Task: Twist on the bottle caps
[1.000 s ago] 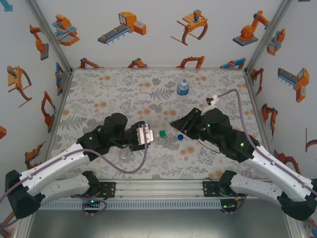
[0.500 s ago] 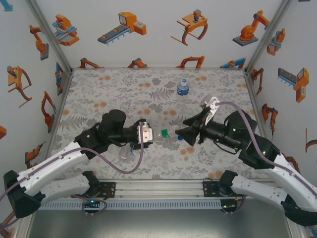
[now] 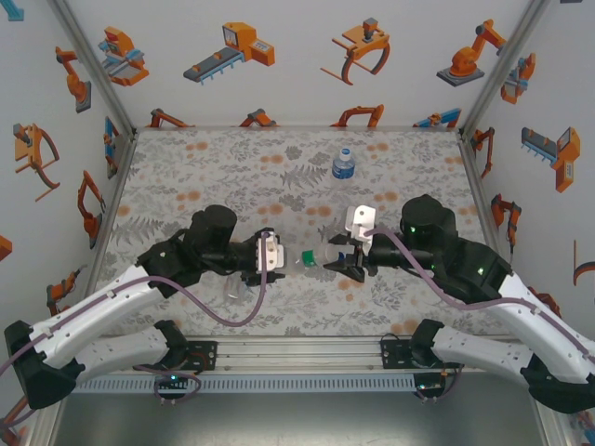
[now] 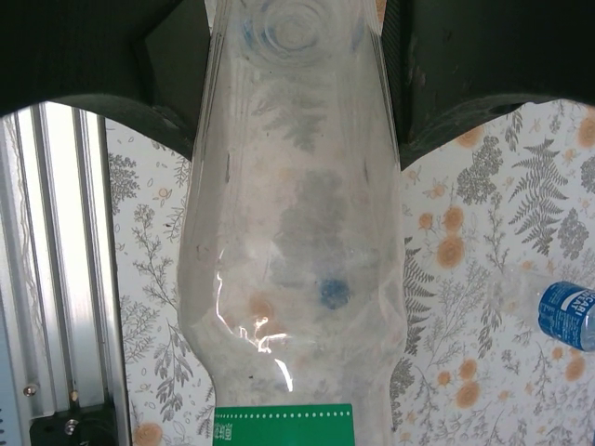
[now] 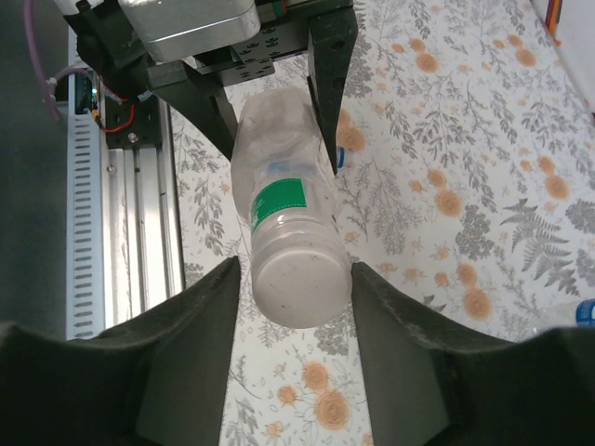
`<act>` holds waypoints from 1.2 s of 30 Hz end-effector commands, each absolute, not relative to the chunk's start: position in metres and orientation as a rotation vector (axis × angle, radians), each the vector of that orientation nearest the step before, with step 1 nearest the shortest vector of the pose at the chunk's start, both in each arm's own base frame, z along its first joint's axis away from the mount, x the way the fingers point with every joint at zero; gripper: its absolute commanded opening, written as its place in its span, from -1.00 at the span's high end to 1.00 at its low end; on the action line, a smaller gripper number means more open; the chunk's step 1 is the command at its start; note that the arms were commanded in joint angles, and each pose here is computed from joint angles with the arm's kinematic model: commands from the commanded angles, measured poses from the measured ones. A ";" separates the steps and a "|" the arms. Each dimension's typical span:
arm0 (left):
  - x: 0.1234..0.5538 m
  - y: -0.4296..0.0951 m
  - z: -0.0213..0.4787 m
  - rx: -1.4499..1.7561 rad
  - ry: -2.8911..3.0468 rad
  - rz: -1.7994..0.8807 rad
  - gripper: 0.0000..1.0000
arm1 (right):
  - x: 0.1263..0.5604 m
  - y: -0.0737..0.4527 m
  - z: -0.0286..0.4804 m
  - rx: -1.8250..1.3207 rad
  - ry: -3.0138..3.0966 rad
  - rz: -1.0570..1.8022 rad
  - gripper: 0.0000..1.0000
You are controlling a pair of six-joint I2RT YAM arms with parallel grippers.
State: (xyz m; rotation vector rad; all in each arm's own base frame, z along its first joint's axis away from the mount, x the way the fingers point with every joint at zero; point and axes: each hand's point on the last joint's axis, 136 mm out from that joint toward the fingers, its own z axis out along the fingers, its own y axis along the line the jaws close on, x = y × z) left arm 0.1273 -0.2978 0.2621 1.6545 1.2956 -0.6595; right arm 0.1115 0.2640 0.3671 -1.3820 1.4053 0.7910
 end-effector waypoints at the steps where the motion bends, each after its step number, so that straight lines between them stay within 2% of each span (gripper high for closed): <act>1: 0.121 -0.296 0.281 1.648 1.238 -0.674 1.00 | 0.106 0.266 0.372 -1.407 1.342 0.801 0.14; 4: 0.120 -0.294 0.282 1.644 1.236 -0.671 1.00 | 0.107 0.265 0.370 -1.403 1.354 0.794 0.17; 8: 0.119 -0.291 0.284 1.634 1.232 -0.665 1.00 | 0.108 0.264 0.368 -1.400 1.362 0.784 0.05; 17: 0.119 -0.290 0.284 1.623 1.235 -0.670 1.00 | 0.108 0.267 0.375 -1.387 1.340 0.798 0.12; 22: 0.120 -0.292 0.281 1.626 1.247 -0.673 1.00 | 0.107 0.268 0.383 -1.364 1.310 0.823 0.02; 29: 0.121 -0.293 0.278 1.640 1.261 -0.667 1.00 | 0.106 0.269 0.380 -1.366 1.313 0.829 0.04; 32: 0.121 -0.293 0.277 1.645 1.264 -0.670 1.00 | 0.107 0.271 0.377 -1.372 1.318 0.834 0.08; 36: 0.121 -0.293 0.277 1.645 1.268 -0.671 1.00 | 0.110 0.271 0.371 -1.357 1.368 0.833 0.31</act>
